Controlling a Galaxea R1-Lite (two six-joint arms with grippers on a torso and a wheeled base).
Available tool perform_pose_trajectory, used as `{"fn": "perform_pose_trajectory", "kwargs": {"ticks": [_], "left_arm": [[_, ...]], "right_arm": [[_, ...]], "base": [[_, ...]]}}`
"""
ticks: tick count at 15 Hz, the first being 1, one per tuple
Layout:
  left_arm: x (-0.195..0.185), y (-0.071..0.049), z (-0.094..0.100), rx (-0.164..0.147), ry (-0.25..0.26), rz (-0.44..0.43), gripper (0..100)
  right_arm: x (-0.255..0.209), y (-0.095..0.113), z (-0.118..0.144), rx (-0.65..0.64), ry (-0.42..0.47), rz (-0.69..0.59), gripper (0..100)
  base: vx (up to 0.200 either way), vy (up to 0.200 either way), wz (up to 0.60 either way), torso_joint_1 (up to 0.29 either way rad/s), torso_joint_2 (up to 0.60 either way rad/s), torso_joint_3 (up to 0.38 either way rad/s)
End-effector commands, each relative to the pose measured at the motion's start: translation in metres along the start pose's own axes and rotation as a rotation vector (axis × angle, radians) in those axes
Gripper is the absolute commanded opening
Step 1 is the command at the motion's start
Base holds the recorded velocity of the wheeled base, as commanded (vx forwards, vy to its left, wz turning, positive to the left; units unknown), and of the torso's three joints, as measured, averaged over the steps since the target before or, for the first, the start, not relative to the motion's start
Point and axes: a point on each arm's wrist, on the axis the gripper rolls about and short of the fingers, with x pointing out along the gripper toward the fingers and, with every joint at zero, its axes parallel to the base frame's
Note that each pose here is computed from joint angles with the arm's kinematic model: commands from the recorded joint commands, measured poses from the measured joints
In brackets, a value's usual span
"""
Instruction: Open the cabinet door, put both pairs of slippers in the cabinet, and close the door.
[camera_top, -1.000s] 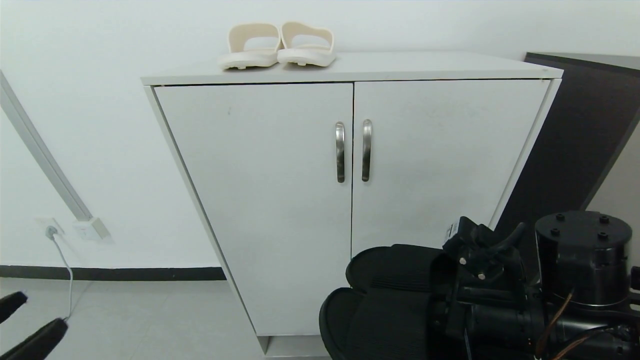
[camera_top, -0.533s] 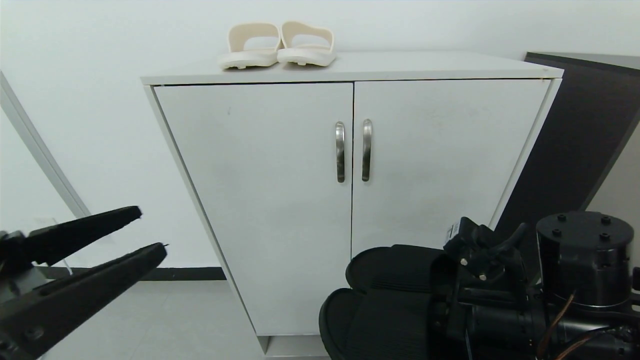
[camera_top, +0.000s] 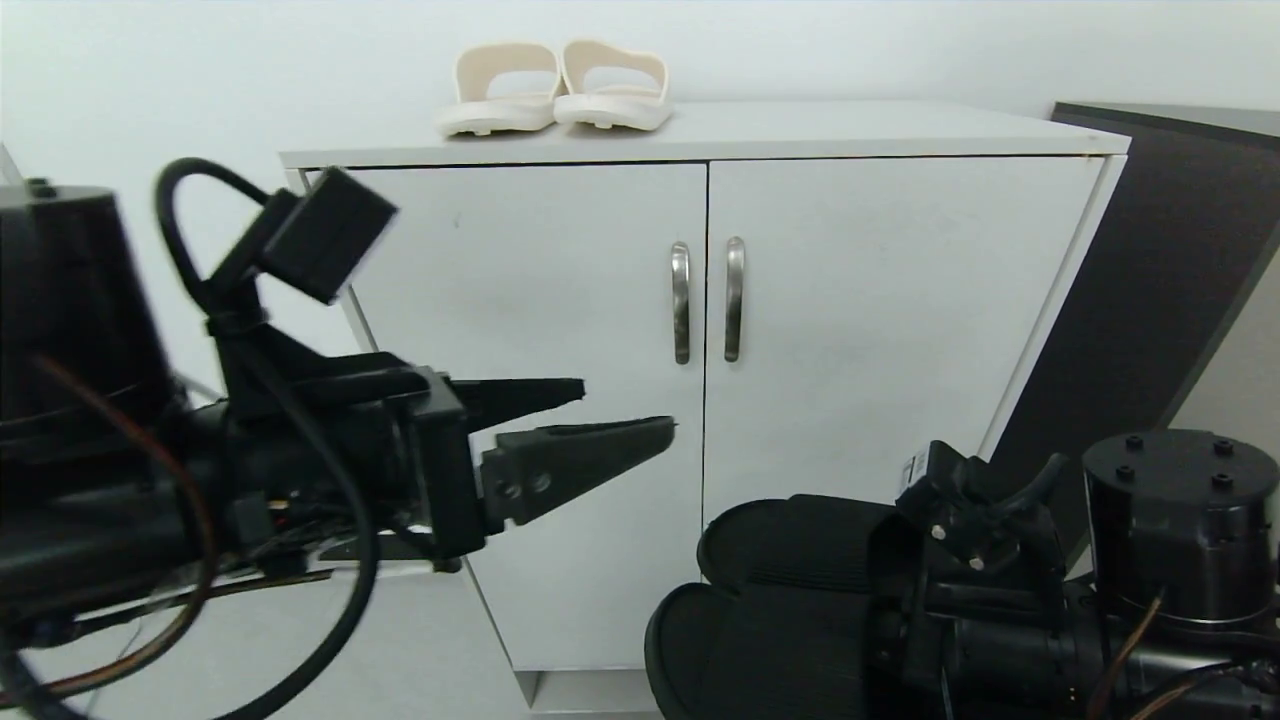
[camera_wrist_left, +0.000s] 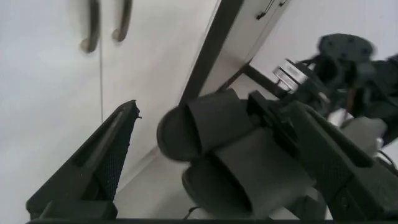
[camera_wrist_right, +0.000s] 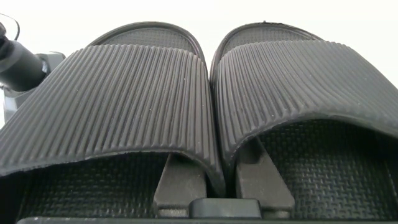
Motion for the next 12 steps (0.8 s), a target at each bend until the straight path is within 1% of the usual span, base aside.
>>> {"fn": "perform_pose_trajectory", "kwargs": {"ticks": [1, 2, 3, 4, 5, 7, 10, 12], "left_arm": [[0.049, 0.010, 0.004, -0.030, 0.039, -0.024, 100], [0.063, 0.011, 0.015, -0.054, 0.002, -0.065, 100], [0.071, 0.011, 0.023, -0.074, -0.013, -0.124, 100], [0.080, 0.012, 0.029, -0.089, -0.013, -0.171, 100], [0.093, 0.016, 0.032, -0.092, -0.015, -0.184, 100], [0.114, 0.023, 0.032, -0.094, -0.013, -0.180, 100], [0.120, 0.026, 0.035, -0.087, -0.028, -0.175, 100], [0.121, 0.027, 0.037, -0.085, -0.050, -0.122, 100]], "right_arm": [[-0.001, 0.000, 0.000, -0.001, -0.002, 0.001, 0], [-0.002, 0.001, -0.003, -0.007, 0.008, 0.004, 0], [-0.004, 0.002, -0.005, -0.015, 0.011, 0.006, 0], [-0.004, 0.002, -0.006, -0.019, 0.014, 0.007, 0], [-0.003, 0.003, -0.006, -0.020, 0.016, 0.012, 0], [-0.003, 0.003, -0.006, -0.018, 0.017, 0.013, 0], [-0.003, 0.003, -0.007, -0.017, 0.022, 0.013, 0], [-0.003, 0.003, -0.008, -0.016, 0.023, 0.013, 0]], "base": [[0.000, 0.000, 0.00, 0.000, 0.00, 0.000], [0.000, 0.000, 0.00, 0.000, 0.00, 0.000], [0.000, 0.000, 0.00, 0.000, 0.00, 0.000], [0.000, 0.000, 0.00, 0.000, 0.00, 0.000], [0.000, 0.000, 0.00, 0.000, 0.00, 0.000], [0.000, 0.000, 0.00, 0.000, 0.00, 0.000], [0.000, 0.000, 0.00, 0.000, 0.00, 0.000], [0.000, 0.000, 0.00, 0.000, 0.00, 0.000]]}}
